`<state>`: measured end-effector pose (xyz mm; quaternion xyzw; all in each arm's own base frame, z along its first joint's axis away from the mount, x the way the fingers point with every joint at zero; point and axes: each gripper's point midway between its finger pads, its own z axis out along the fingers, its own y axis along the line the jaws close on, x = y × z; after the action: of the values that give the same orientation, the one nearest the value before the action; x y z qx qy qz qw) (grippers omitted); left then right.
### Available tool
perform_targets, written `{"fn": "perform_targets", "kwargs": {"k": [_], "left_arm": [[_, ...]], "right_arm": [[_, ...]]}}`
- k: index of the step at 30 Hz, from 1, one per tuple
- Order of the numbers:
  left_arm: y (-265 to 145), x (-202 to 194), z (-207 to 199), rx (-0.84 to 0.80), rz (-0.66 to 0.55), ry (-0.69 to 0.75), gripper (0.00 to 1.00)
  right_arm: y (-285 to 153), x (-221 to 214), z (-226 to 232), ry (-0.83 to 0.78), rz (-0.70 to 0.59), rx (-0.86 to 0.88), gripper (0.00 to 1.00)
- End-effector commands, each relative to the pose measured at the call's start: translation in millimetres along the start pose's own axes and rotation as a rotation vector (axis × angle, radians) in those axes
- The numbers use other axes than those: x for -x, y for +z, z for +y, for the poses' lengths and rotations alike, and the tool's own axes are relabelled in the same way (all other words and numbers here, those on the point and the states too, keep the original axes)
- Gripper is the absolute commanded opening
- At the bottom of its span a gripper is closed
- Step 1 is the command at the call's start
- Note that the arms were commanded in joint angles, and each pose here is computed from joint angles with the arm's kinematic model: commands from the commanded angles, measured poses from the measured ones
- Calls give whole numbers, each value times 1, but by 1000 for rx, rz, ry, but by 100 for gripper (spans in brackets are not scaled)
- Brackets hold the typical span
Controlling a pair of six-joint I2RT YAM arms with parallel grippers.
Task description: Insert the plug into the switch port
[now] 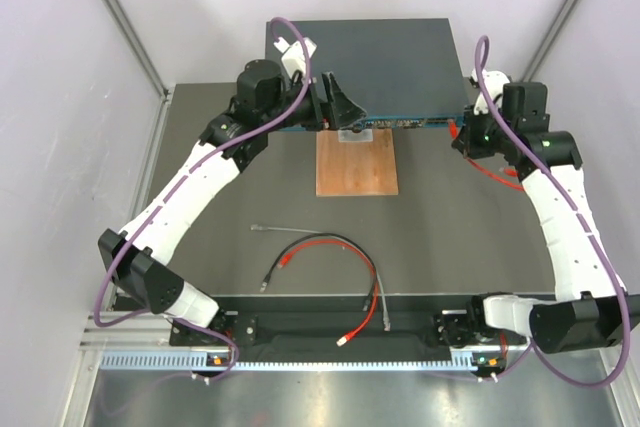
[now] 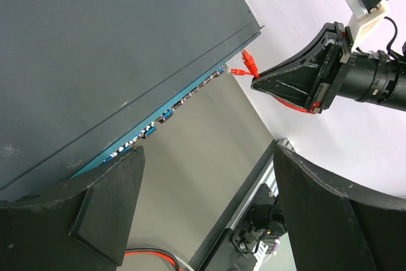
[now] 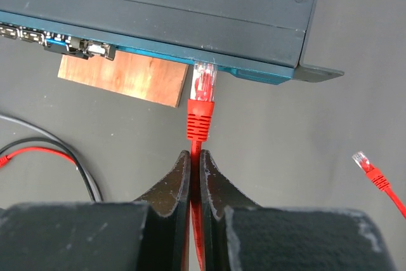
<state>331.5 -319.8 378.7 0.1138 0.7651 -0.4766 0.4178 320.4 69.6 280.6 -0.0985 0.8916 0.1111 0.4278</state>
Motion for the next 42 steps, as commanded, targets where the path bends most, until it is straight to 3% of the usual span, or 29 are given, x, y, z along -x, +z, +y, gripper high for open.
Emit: {"fn": "perform_targets", "kwargs": {"k": [1, 19, 32, 42], "left_arm": [[0, 12, -3, -25, -40, 14, 87], [2, 13, 3, -31, -32, 6, 87], [2, 14, 2, -35, -33, 9, 87], [5, 12, 4, -35, -24, -3, 87]], "right_arm": [[-4, 27, 1, -12, -84, -5, 0], [-16, 55, 3, 25, -175, -15, 0], [-13, 56, -24, 16, -194, -164, 0], [-4, 61, 2, 39, -233, -90, 0]]}}
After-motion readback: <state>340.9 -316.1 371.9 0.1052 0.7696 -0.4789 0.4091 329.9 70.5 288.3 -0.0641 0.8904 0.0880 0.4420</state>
